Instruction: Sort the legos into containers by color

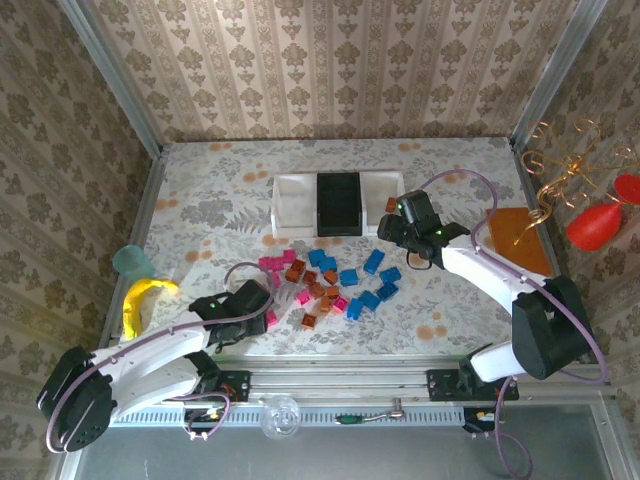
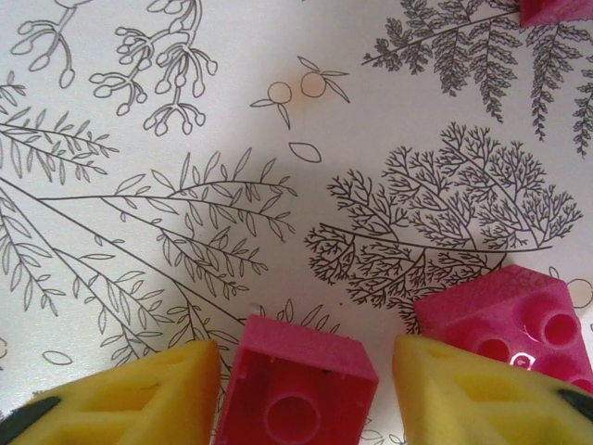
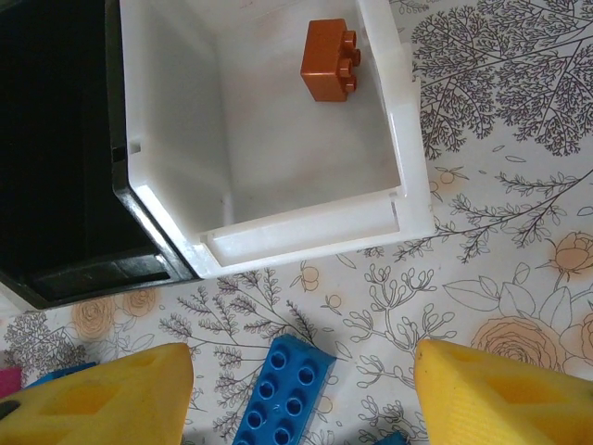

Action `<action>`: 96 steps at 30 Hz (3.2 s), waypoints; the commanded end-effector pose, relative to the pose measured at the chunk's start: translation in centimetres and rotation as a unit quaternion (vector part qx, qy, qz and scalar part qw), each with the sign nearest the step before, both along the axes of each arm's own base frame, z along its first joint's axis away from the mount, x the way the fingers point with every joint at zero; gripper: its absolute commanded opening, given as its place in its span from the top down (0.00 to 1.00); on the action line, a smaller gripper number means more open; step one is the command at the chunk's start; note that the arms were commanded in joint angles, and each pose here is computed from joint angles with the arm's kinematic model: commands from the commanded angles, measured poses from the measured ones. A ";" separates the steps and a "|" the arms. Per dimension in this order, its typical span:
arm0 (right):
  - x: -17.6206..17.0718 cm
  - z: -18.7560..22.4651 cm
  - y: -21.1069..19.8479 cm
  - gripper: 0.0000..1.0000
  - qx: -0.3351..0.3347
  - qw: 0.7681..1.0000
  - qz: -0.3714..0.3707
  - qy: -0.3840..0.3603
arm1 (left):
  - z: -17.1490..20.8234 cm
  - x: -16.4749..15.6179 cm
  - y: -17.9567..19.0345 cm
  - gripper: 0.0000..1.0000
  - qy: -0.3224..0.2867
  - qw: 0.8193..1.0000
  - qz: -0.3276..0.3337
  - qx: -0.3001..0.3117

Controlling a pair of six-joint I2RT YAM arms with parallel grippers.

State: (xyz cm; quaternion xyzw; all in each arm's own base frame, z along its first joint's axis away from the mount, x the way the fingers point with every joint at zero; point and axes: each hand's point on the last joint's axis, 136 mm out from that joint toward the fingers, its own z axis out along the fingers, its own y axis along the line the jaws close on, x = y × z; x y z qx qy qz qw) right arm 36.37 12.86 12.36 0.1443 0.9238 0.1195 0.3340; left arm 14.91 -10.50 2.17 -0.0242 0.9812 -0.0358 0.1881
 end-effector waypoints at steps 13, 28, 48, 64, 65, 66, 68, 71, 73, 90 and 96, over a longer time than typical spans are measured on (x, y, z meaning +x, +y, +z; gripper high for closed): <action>-0.3 -0.6 -0.3 0.34 0.010 1.000 -0.012 0.005 | 0.7 0.5 -0.8 0.69 -0.007 1.000 -0.026 0.007; -1.2 -1.3 -0.8 0.34 0.011 1.000 -0.015 0.015 | 13.3 13.8 -9.5 0.72 -0.159 0.981 -0.068 -0.085; -6.1 -3.3 0.1 0.34 0.058 0.996 0.038 0.048 | 13.1 29.8 -12.3 0.50 -0.153 0.986 -0.040 -0.046; -4.3 -3.8 2.3 0.34 0.029 0.998 0.032 0.044 | 22.5 19.9 -12.1 0.00 -0.272 0.937 -0.061 -0.209; -3.8 -4.3 2.6 0.34 0.019 0.998 0.027 0.050 | 22.1 19.0 -11.6 0.00 -0.272 0.936 -0.057 -0.215; -3.4 -4.3 2.8 0.35 0.012 0.999 0.021 0.049 | 21.8 18.0 -11.2 0.00 -0.272 0.935 -0.054 -0.222; -2.5 -4.4 3.3 0.35 0.002 0.999 0.007 0.046 | 21.2 16.4 -10.4 0.00 -0.272 0.933 -0.053 -0.230; -1.5 -4.9 3.5 0.37 -0.006 0.999 -0.019 0.048 | 20.3 14.2 -9.3 0.00 -0.272 0.932 -0.052 -0.234; -1.2 -5.4 3.4 0.38 -0.016 0.998 -0.034 0.058 | 19.8 13.1 -8.8 0.00 -0.272 0.932 -0.055 -0.232; -1.6 -9.8 4.2 0.42 -0.068 0.988 -0.076 0.120 | 15.6 8.9 -6.6 0.00 -0.255 0.939 -0.050 -0.227; -1.8 -11.0 4.2 0.48 -0.085 0.985 -0.067 0.136 | 14.7 8.5 -6.1 0.00 -0.249 0.942 -0.046 -0.221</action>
